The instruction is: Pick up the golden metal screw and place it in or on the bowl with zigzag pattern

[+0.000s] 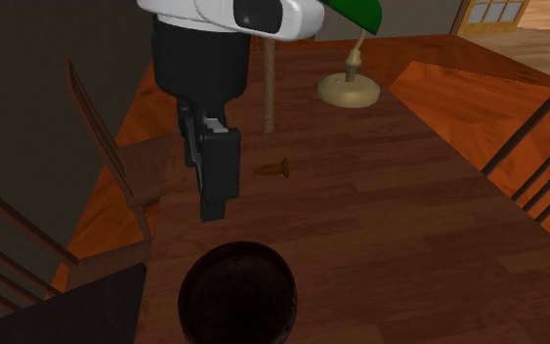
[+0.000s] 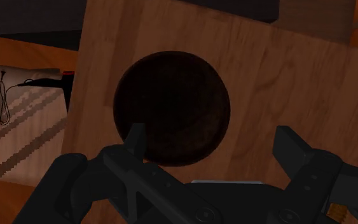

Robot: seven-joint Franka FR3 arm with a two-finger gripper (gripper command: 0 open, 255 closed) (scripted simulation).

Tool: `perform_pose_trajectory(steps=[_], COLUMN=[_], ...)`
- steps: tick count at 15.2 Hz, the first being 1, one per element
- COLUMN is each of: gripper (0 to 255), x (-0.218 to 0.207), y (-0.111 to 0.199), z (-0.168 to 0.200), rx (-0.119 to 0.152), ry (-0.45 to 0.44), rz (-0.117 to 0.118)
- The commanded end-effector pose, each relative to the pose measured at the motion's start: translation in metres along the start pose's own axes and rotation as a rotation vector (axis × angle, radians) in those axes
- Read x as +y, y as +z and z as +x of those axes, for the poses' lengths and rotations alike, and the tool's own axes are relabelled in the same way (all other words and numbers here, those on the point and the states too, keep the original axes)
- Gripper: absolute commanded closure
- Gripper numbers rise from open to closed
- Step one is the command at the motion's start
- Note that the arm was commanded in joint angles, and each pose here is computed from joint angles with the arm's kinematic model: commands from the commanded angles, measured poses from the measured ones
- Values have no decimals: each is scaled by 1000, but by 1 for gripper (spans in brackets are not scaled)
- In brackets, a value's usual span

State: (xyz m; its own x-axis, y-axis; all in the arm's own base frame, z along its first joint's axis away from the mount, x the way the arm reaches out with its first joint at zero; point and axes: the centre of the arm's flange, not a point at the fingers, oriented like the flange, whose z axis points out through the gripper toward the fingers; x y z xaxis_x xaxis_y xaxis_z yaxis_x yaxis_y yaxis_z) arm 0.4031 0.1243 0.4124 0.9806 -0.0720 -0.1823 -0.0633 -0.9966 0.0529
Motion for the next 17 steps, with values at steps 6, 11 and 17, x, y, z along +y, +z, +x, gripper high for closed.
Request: perform_pose_trajectory(steps=[6,11,17], gripper=[0,0,0], x=[-62,-106,-159], y=[39,66,98], z=[53,91,138], rx=[5,8,11], ry=[12,21,31], rz=[18,30,44])
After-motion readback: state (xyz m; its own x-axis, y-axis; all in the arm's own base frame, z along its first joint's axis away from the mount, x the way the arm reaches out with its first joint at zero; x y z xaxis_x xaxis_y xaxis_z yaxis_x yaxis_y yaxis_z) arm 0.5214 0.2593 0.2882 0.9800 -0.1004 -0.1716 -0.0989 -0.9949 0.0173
